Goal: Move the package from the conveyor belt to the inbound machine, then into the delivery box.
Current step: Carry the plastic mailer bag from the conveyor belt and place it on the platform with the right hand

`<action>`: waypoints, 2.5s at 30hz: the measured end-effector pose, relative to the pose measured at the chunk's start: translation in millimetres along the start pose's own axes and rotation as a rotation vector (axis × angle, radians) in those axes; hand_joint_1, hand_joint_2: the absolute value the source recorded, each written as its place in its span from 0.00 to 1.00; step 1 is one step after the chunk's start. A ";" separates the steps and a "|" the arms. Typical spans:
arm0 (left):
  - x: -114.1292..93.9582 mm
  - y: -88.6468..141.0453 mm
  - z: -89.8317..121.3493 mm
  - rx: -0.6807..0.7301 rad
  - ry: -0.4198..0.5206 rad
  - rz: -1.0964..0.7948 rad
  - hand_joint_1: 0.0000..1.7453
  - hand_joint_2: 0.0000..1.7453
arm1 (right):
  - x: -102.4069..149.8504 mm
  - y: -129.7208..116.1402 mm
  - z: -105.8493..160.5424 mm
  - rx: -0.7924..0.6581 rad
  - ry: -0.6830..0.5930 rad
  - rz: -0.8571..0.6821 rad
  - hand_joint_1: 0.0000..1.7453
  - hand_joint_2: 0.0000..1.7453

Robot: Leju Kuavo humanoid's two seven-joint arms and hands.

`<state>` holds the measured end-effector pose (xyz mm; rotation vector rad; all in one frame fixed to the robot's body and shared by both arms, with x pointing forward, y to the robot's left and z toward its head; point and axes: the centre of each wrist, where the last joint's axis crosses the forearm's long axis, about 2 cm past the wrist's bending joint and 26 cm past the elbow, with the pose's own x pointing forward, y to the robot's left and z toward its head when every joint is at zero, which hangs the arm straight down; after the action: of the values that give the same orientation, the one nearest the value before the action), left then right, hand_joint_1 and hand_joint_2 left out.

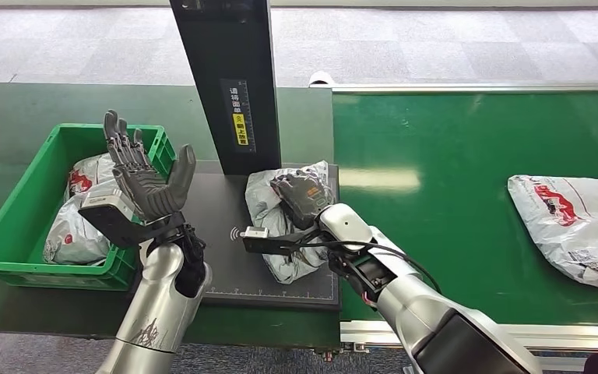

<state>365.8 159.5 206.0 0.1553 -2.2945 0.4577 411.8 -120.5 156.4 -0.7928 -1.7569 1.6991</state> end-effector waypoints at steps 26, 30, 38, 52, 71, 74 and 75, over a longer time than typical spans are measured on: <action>-0.7 -16.6 -2.5 -0.044 0.015 0.041 0.00 1.00 | 7.9 -62.7 -38.0 -0.189 -0.051 0.016 1.00 1.00; -1.4 -20.4 -5.7 -0.054 0.017 0.045 0.00 1.00 | 14.5 -62.2 -40.4 -0.141 -0.099 0.028 0.71 1.00; -4.9 -20.0 -7.7 -0.054 0.028 0.038 0.00 1.00 | 31.9 -56.5 -43.4 -0.065 -0.155 0.020 0.00 1.00; -6.1 -17.4 -8.0 -0.035 0.032 0.026 0.00 1.00 | 30.2 -65.8 -44.8 -0.265 -0.161 -0.020 0.00 1.00; -12.6 -0.4 -4.9 0.001 0.050 -0.008 0.00 1.00 | -1.6 -108.0 -31.5 -0.890 -0.104 -0.454 0.00 1.00; -13.3 1.9 -5.2 0.003 0.050 -0.013 0.00 1.00 | -3.7 -108.4 -26.7 -0.918 -0.101 -0.496 0.00 1.00; -13.5 2.9 -5.1 0.004 0.050 -0.014 0.00 1.00 | -4.2 -107.3 -24.4 -0.925 -0.099 -0.517 0.00 1.00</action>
<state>377.9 163.8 198.7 0.1604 -2.2425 0.4533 429.5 -109.6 264.5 -0.5139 -2.5514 0.5531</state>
